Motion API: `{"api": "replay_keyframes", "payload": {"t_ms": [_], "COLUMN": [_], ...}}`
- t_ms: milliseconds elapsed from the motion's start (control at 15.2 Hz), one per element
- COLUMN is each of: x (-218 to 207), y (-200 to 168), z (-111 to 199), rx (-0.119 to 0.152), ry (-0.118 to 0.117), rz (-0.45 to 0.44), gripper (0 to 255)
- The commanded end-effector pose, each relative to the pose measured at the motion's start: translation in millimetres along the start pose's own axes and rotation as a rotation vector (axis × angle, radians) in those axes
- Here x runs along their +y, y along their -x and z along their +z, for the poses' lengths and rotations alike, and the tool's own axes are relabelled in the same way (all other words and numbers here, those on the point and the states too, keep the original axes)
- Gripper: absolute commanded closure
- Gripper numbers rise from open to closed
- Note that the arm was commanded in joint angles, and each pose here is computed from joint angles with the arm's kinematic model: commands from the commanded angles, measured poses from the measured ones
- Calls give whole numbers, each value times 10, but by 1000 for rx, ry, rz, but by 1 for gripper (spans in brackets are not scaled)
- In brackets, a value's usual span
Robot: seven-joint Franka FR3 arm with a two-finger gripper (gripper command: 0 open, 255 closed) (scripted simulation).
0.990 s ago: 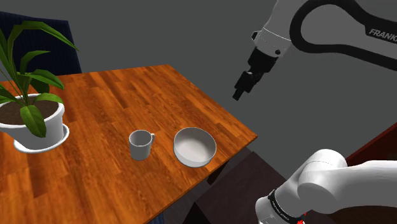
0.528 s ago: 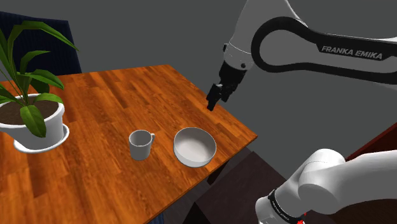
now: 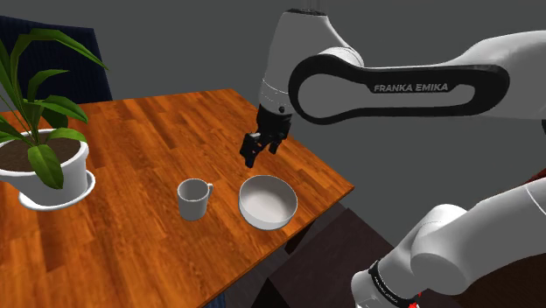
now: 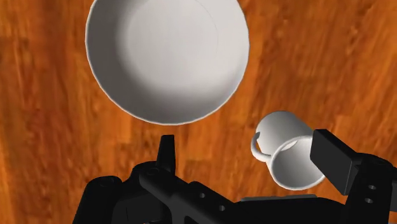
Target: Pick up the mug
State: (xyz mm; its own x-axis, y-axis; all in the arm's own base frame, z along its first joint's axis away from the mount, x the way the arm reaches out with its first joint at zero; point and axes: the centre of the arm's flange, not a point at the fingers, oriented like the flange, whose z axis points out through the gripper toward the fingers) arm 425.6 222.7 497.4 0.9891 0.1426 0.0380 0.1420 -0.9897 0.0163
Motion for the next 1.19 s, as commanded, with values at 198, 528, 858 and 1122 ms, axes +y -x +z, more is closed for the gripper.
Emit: {"api": "replay_keyframes", "payload": {"t_ms": [198, 528, 858, 1122], "x": [-412, -861, -1307, -1639], "y": [-347, -682, -1010, -1250], "z": [391, 774, 1165, 1462], "rx": [-13, -26, -39, -49], "ry": [7, 14, 22, 28], "rz": [-3, -6, -9, -12], "gripper": [0, 0, 0, 0]}}
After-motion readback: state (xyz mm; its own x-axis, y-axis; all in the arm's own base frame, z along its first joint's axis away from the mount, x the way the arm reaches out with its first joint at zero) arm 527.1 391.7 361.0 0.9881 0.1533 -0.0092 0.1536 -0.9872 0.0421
